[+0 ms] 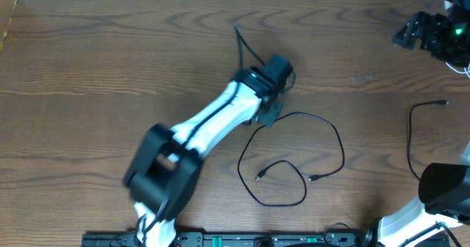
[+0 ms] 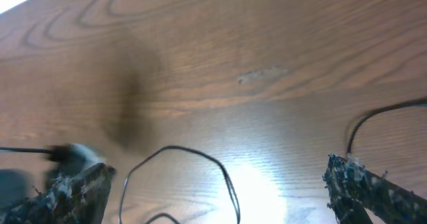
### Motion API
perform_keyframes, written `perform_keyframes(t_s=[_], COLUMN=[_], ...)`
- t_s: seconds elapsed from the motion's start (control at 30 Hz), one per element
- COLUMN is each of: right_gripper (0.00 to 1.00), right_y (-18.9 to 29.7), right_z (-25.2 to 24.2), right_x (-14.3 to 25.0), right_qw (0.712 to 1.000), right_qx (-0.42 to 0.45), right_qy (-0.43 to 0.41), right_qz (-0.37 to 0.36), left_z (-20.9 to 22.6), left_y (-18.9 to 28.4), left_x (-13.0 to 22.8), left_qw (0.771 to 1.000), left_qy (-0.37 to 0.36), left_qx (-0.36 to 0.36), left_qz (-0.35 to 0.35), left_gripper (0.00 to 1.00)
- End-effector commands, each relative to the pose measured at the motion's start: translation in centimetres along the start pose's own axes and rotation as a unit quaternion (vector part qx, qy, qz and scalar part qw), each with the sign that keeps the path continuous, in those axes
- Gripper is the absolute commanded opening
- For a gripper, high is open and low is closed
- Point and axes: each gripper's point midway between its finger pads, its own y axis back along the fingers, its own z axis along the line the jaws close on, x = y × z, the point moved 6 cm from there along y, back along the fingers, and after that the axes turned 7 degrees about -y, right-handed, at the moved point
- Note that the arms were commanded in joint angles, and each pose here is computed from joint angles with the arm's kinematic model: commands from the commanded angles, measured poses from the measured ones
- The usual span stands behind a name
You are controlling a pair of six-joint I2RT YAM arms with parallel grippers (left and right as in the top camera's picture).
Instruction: Untangle cables
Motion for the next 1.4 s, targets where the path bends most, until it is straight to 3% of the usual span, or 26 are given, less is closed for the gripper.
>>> perform_keyframes(t_s=[0.0,0.1,0.23,0.53,0.67,0.8,0.9,1.07,1.27,1.37], right_gripper=[0.99,0.99,0.99,0.96,0.91,0.89,0.82,0.79,0.79,0.85], right_y=[-1.1,-2.3,-4.7,-12.0,-13.8,-15.5,-16.7,-18.3,-17.9,-17.7], right_z=[1.6,2.5,3.5,5.2,7.0,8.0,8.3,8.6,10.3,11.1], right_x=[0.8,1.4,2.6,8.8,12.8,17.3,20.2,24.2,29.2,31.4], right_qw=[0.999,0.998,0.996,0.977,0.953,0.929,0.916,0.905,0.889,0.873], right_qx=[-0.018,-0.023,-0.031,-0.036,-0.064,-0.05,-0.032,0.012,-0.038,-0.071], right_qy=[0.031,0.044,0.057,0.115,0.18,0.216,0.229,0.267,0.358,0.41], right_qz=[0.023,0.037,0.067,0.176,0.236,0.296,0.327,0.331,0.283,0.254], left_z=[0.4,0.5,0.8,5.2,8.1,10.4,11.5,12.6,13.5,13.9], left_y=[8.9,12.9,15.4,15.4,15.3,15.2,15.2,15.2,15.3,15.3], left_x=[-2.7,-2.8,-2.1,0.1,1.1,2.2,2.9,3.6,4.0,4.2], left_qw=[0.991,0.982,0.977,0.969,0.961,0.955,0.951,0.947,0.943,0.941], left_qy=[0.038,0.041,0.049,0.182,0.23,0.263,0.279,0.295,0.308,0.313], left_qx=[0.0,0.003,0.003,-0.009,-0.02,-0.019,-0.025,-0.031,-0.036,-0.038], left_qz=[-0.129,-0.185,-0.207,-0.167,-0.153,-0.139,-0.131,-0.124,-0.121,-0.121], left_gripper=[0.07,0.08,0.08,0.07,0.08,0.08,0.08,0.08,0.08,0.08])
